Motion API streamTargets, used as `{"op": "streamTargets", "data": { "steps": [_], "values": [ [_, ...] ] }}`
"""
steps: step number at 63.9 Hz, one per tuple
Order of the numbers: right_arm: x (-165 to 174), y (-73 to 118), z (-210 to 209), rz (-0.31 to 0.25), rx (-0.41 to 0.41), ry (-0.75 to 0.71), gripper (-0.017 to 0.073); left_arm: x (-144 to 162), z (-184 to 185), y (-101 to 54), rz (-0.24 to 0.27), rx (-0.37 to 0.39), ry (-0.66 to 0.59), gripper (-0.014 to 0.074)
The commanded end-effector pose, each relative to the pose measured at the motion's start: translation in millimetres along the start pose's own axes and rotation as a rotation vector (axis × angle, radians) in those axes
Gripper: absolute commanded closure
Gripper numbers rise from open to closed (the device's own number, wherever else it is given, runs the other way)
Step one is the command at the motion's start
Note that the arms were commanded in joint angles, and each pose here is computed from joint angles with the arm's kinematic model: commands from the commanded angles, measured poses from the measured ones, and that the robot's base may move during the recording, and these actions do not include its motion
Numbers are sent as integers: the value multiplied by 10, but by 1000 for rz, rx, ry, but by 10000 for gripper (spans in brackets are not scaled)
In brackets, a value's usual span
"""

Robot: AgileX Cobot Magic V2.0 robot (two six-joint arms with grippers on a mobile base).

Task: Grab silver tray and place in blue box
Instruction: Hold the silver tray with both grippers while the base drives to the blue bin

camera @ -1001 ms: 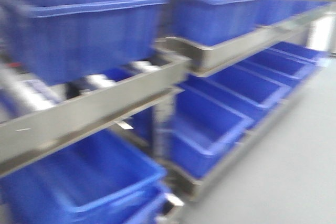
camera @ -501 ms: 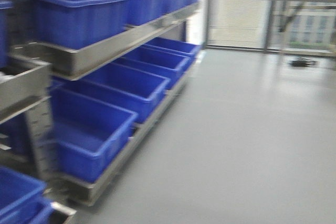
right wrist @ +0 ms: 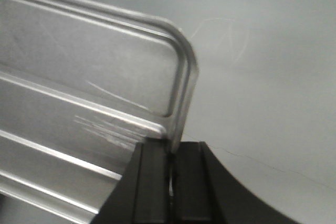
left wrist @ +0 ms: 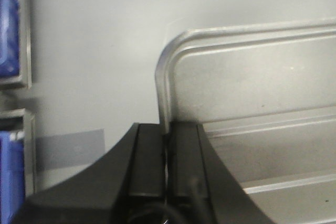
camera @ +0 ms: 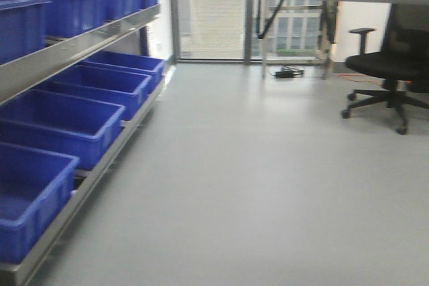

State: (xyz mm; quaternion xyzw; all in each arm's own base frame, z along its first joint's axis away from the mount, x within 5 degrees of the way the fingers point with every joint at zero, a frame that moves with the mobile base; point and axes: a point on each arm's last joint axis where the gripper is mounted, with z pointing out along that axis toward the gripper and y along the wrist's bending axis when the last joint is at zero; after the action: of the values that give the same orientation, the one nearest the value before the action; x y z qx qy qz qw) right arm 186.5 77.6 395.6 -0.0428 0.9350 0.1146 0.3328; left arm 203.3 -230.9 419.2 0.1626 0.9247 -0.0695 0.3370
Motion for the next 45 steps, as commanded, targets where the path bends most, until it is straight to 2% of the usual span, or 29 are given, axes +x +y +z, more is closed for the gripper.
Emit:
{"op": "streamTargets", "data": {
  "steps": [1, 45],
  "values": [
    [-129, 1, -178, -45, -3, -142, 502, 7, -173, 93, 38, -44, -3, 692],
    [-129, 1, -178, -45, -3, -142, 502, 22, -173, 72, 30, -21, 13, 692]
  ]
}}
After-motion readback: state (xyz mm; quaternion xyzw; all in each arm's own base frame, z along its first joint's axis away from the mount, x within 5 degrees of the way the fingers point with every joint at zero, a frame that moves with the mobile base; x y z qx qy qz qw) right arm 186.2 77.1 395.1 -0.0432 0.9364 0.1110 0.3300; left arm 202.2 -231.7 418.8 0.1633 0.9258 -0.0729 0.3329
